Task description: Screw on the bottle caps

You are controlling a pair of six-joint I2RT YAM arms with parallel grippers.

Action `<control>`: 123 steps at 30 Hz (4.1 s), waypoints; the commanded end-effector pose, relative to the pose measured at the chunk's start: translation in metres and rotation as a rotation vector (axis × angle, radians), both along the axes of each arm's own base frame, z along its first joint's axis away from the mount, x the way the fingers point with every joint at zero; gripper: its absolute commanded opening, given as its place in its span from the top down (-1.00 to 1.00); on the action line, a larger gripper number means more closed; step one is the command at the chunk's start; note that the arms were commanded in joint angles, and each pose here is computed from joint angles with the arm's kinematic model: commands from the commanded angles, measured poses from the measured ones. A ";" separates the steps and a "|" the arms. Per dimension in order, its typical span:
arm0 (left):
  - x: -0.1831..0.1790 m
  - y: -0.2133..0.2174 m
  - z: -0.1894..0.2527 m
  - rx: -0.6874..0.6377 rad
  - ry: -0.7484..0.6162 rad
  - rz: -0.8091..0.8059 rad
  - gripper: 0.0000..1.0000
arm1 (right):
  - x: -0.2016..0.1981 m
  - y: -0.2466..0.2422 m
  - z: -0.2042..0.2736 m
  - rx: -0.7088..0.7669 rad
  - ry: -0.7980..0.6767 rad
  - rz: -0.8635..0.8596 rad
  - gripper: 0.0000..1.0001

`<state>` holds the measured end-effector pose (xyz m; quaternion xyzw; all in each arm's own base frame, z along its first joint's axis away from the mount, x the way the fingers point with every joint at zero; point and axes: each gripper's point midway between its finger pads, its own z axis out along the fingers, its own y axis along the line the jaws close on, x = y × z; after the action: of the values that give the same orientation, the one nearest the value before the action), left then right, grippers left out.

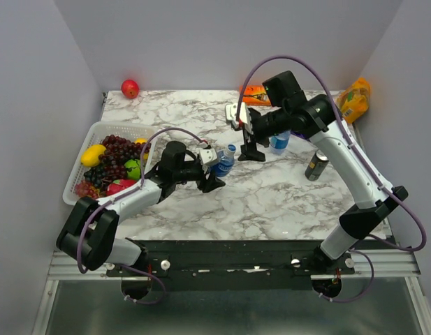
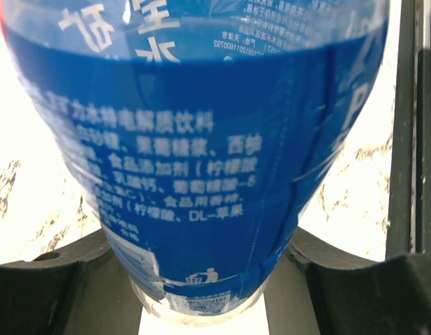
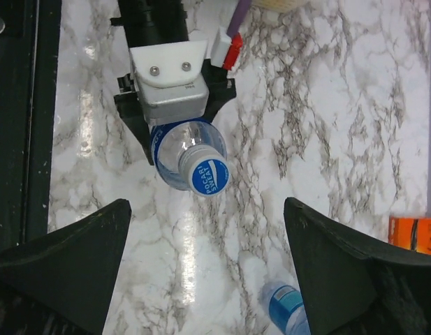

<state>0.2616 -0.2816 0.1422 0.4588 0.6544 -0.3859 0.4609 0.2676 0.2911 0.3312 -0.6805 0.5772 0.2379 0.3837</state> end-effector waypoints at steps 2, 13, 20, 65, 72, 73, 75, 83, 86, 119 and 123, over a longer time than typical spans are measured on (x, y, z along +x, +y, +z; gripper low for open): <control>-0.011 0.003 -0.003 0.097 -0.108 -0.133 1.00 | -0.039 -0.008 -0.021 -0.111 -0.102 0.333 -0.92; -0.008 -0.003 0.006 0.077 -0.091 -0.145 1.00 | -0.059 -0.005 -0.061 -0.192 -0.116 0.433 -0.99; -0.006 -0.006 0.016 0.021 -0.026 -0.110 1.00 | -0.052 -0.002 -0.073 -0.223 -0.125 0.379 -0.99; -0.001 0.019 0.004 0.182 -0.117 -0.191 1.00 | -0.044 0.007 -0.039 -0.084 -0.150 0.429 -0.72; -0.005 0.014 0.006 0.189 -0.129 -0.214 1.00 | -0.042 0.007 -0.045 -0.108 -0.150 0.459 -0.37; -0.006 0.013 0.008 0.187 -0.138 -0.219 1.00 | -0.042 0.006 -0.046 -0.110 -0.149 0.462 -0.35; -0.006 0.013 0.008 0.189 -0.140 -0.223 1.00 | -0.043 0.006 -0.048 -0.116 -0.149 0.471 -0.28; -0.006 0.013 0.010 0.195 -0.152 -0.228 1.00 | -0.042 0.007 -0.051 -0.122 -0.131 0.465 -0.03; -0.006 0.013 0.009 0.196 -0.155 -0.225 1.00 | -0.042 0.009 -0.051 -0.119 -0.110 0.450 0.13; -0.001 0.006 0.023 0.140 -0.241 -0.060 1.00 | -0.023 0.002 -0.036 -0.004 -0.102 0.281 -0.48; -0.002 0.002 0.027 0.126 -0.239 -0.076 1.00 | -0.026 0.009 -0.038 0.005 -0.076 0.278 -0.48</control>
<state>0.2633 -0.2675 0.1457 0.5377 0.6364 -0.2808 0.4764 0.2348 0.2978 0.3074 -0.7451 0.4722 0.2798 0.3789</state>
